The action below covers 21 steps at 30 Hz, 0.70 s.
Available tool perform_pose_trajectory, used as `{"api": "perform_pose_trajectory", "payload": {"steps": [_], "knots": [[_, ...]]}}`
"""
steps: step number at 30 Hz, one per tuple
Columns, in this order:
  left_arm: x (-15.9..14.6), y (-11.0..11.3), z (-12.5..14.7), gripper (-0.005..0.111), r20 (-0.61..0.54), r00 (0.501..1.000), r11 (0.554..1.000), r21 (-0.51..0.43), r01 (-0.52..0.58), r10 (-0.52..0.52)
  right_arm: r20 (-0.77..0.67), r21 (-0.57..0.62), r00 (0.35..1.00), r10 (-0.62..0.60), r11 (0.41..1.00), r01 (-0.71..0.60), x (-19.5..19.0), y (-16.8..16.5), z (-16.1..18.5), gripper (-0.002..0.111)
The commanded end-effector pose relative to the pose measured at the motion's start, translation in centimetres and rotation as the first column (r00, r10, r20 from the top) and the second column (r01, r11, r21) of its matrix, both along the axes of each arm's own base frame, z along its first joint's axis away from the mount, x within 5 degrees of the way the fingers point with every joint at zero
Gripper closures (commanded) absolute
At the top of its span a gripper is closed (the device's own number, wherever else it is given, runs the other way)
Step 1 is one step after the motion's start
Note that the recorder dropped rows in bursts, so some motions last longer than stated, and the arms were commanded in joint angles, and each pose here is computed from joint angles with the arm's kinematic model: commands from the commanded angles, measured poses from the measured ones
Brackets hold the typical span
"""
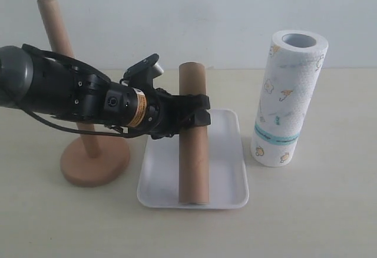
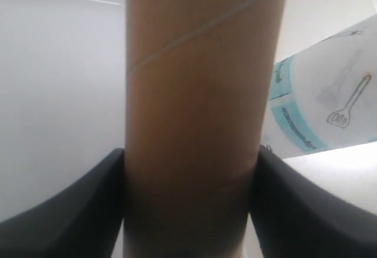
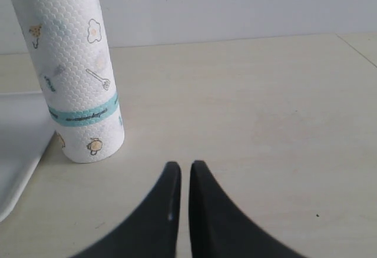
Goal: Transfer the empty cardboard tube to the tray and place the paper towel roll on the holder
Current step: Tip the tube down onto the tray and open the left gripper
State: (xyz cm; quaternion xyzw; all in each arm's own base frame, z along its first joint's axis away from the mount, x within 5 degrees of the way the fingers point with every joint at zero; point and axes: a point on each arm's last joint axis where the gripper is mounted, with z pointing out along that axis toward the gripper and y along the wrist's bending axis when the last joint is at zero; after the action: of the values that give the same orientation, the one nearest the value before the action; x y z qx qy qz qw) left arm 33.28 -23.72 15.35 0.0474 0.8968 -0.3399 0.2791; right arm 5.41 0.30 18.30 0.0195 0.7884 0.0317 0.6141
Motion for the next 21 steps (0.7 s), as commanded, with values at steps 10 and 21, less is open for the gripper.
{"api": "perform_pose_trajectory", "payload": {"steps": [10, 21], "knots": [[0.78, -0.53, -1.62, 0.103, -0.008, 1.0, 0.999, 0.037, 0.0, 0.0, 0.011, -0.007, 1.0, -0.004, 1.0, 0.004, -0.02, -0.04, 0.1, 0.103], [0.9, -0.38, -1.66, 0.089, -0.008, 1.0, 0.999, 0.046, -0.021, 0.021, 0.011, -0.007, 1.0, -0.004, 1.0, 0.004, -0.02, -0.04, 0.1, 0.103]]}}
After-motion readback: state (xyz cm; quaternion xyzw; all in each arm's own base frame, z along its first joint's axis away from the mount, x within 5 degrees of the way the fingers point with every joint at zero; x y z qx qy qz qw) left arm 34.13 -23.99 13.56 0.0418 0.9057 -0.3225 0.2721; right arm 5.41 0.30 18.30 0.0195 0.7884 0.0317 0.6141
